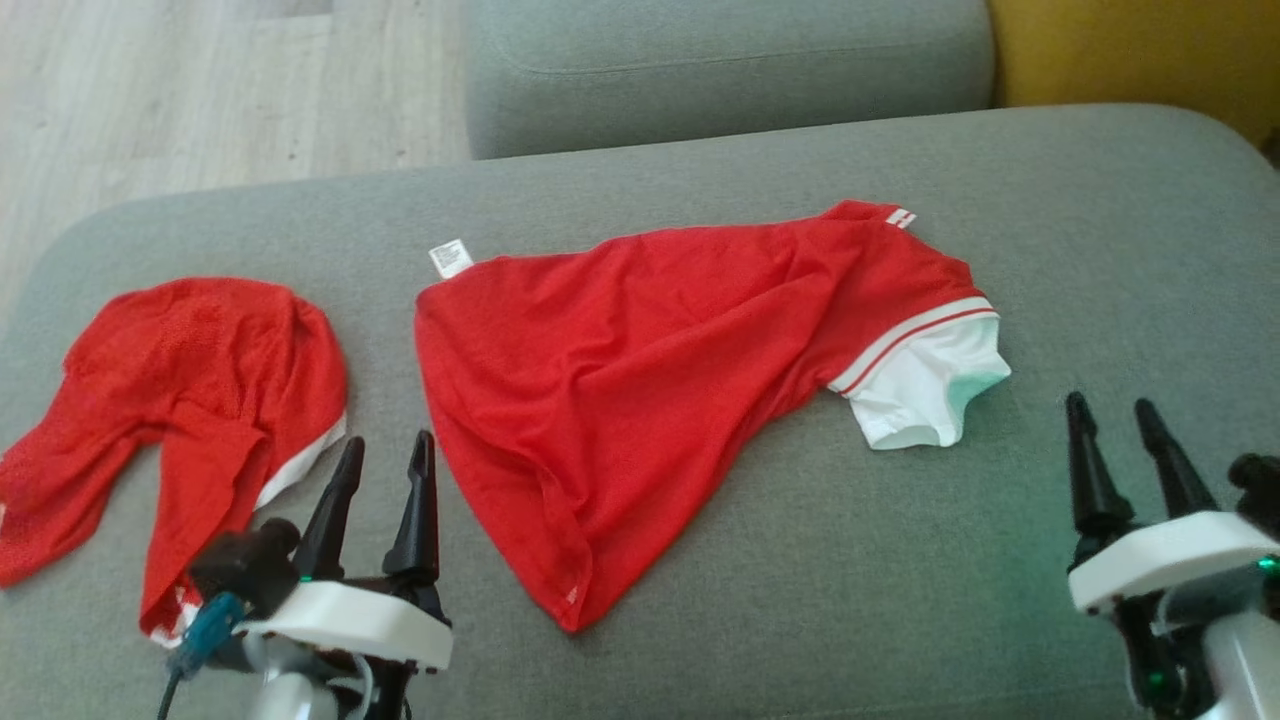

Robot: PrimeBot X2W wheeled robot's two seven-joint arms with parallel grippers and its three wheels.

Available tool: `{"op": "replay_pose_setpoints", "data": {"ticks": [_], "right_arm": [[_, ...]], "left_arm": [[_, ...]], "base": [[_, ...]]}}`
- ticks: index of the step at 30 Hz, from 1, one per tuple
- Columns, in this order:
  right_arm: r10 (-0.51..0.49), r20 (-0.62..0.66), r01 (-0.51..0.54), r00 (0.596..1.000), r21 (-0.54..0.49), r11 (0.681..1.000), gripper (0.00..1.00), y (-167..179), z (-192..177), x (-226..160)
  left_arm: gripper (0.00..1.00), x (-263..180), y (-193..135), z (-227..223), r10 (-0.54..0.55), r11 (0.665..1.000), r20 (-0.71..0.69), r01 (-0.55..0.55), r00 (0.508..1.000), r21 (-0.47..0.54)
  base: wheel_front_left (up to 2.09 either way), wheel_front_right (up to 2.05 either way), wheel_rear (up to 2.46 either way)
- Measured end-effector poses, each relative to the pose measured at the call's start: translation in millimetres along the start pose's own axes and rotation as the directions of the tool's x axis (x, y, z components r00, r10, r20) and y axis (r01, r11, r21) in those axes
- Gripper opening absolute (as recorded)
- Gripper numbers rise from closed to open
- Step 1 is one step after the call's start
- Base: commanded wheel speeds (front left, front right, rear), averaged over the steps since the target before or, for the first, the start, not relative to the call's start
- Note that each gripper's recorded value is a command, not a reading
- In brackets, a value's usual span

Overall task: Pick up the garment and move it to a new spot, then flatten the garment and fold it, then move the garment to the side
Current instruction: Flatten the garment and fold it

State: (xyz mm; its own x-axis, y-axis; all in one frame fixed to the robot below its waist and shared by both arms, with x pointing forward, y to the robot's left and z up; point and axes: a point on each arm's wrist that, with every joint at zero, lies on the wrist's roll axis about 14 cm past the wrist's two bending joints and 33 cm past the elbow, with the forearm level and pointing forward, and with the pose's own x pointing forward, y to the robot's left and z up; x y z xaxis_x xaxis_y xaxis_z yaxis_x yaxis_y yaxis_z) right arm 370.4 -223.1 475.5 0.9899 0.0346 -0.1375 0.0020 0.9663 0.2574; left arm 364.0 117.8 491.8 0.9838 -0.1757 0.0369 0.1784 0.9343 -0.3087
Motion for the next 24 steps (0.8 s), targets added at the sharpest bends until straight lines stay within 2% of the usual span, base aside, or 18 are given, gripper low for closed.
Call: {"op": "replay_pose_setpoints", "data": {"ticks": [10,14,18,24], "right_arm": [[-0.015,-0.139,0.011,0.99,-0.028,1.0,1.0,6,-22,8],[0.053,-0.187,-0.066,0.981,-0.062,0.996,1.0,34,-23,33],[0.091,-0.277,-0.121,0.957,-0.09,0.989,1.0,55,-33,57],[0.059,-0.438,-0.142,0.897,-0.16,0.977,1.0,56,-64,74]], "left_arm": [[1.0,3,-2,-11,-0.007,1.0,-0.034,0.007,0.999,-0.003],[1.0,6,-2,-15,-0.01,1.0,-0.045,0.009,0.999,-0.003],[1.0,12,-4,-13,-0.019,1.0,-0.039,0.019,0.999,-0.002],[1.0,9,7,-14,0.016,1.0,-0.044,-0.016,0.999,-0.009]], "base": [[0.0,0.0,0.0],[0.0,0.0,0.0],[0.0,0.0,0.0],[0.0,0.0,0.0]]}}
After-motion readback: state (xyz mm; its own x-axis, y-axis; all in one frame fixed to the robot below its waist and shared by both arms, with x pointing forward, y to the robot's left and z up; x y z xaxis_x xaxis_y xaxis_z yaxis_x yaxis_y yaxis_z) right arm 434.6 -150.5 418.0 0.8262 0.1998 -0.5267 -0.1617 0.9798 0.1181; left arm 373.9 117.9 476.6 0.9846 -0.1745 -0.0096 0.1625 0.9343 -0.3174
